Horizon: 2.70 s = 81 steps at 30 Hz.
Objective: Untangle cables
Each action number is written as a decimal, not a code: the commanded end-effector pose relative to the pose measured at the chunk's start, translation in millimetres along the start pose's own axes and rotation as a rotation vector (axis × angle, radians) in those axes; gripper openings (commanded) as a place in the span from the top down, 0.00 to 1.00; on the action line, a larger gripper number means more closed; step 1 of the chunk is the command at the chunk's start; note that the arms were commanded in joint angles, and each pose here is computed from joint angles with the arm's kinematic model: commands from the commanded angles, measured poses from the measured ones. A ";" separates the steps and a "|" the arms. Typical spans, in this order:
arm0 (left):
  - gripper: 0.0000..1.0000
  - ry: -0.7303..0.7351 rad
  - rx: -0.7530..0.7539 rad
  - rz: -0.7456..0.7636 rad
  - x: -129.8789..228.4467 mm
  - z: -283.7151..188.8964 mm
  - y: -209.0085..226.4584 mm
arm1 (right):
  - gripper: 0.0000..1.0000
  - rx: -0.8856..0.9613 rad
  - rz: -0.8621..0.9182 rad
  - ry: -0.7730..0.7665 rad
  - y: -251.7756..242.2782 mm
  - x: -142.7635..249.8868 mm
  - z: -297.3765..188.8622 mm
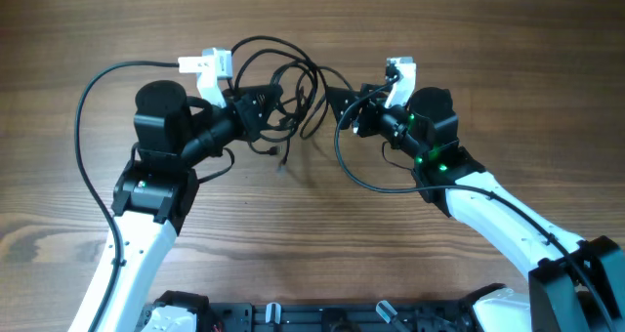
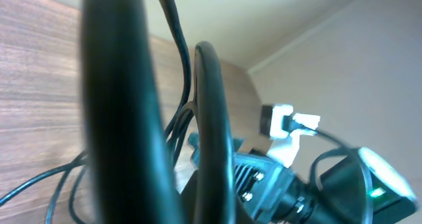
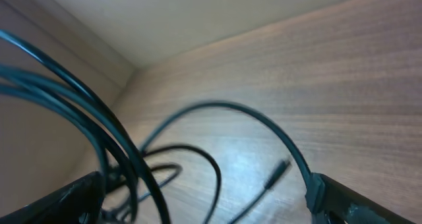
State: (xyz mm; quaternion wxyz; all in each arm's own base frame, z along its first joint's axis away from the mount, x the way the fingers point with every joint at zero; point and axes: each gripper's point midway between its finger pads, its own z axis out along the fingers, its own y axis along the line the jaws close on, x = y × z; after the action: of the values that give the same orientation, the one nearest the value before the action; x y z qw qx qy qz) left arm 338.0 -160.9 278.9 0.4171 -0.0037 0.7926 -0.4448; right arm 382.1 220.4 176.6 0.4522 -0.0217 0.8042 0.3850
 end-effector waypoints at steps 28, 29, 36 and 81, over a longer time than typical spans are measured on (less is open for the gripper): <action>0.96 -0.036 0.092 -0.390 -11.3 -1.0 -32.9 | 0.00 -0.110 -0.006 0.060 22.6 14.4 2.6; 0.96 -0.028 0.099 -0.387 -9.1 0.1 -36.1 | 0.00 -0.107 -0.006 0.058 22.0 14.0 2.7; 0.96 -0.023 0.130 -0.392 -8.0 2.0 -46.3 | 0.00 -0.070 -0.005 0.059 14.7 15.6 3.3; 0.96 0.069 0.222 -0.568 -7.7 -7.8 -58.1 | 0.00 -0.024 0.021 0.025 8.2 10.1 4.3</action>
State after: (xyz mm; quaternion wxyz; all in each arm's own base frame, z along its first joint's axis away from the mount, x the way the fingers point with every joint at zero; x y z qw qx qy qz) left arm 334.3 -177.2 310.1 0.2674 -0.2053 0.7250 -0.6006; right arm 370.4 236.6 179.7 0.4313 -0.0406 0.7990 0.4170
